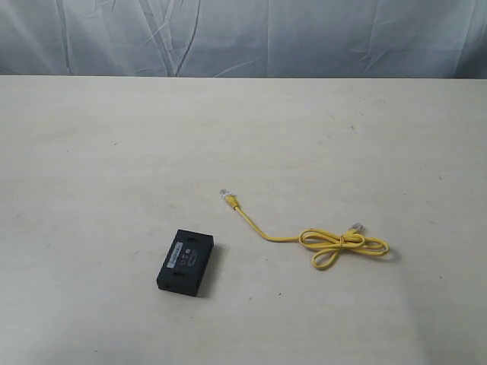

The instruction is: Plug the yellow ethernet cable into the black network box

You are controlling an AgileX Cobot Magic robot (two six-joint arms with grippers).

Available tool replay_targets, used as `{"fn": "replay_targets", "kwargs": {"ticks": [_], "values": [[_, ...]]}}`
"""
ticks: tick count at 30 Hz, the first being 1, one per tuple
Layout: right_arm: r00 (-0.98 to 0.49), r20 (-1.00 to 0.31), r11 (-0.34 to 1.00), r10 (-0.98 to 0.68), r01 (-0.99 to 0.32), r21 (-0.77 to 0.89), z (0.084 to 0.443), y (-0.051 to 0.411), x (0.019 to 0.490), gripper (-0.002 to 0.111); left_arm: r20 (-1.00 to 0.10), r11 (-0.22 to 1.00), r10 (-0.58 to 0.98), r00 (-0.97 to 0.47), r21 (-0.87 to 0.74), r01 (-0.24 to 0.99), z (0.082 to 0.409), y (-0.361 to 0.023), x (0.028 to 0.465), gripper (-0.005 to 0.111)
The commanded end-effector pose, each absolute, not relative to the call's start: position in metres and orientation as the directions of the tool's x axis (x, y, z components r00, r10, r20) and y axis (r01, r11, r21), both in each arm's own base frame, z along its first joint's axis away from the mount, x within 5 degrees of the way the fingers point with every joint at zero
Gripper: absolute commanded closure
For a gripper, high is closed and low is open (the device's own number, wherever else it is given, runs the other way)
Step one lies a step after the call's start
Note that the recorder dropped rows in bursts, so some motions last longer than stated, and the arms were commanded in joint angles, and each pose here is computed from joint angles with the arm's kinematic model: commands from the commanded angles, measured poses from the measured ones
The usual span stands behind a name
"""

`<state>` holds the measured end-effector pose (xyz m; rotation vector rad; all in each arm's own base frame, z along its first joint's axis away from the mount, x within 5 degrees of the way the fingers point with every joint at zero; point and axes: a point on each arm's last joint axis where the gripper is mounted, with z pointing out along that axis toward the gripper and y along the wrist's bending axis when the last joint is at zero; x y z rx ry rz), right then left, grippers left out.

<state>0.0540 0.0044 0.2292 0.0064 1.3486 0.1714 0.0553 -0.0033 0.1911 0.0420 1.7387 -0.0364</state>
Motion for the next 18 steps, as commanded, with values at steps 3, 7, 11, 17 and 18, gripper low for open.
{"fn": "replay_targets", "kwargs": {"ticks": [3,7,11,17,18], "values": [[-0.005,-1.000,0.990,0.021,-0.140,0.021,0.249,0.009,0.054,0.109,-0.989,0.999,0.003,-0.151,-0.004,0.045,0.192,-0.003,0.055,0.107],[-0.265,-0.963,0.987,-0.041,-0.161,0.002,0.259,0.011,0.063,0.109,-0.989,0.999,0.003,-0.151,-0.004,0.045,0.192,-0.003,0.055,0.107],[-0.430,-0.900,0.986,-0.075,-0.168,-0.002,0.263,0.014,0.081,0.109,-0.989,0.999,0.003,-0.151,-0.004,0.045,0.192,-0.003,0.055,0.107],[-0.438,-0.899,0.987,0.004,-0.145,0.075,0.259,0.018,0.106,0.109,-0.989,0.999,0.003,-0.151,-0.004,0.045,0.192,-0.003,0.055,0.107],[-0.457,-0.889,0.984,0.037,-0.138,0.111,0.257,0.019,0.110,0.109,-0.989,0.999,0.003,-0.151,-0.004,0.045,0.192,-0.003,0.055,0.107]]}}
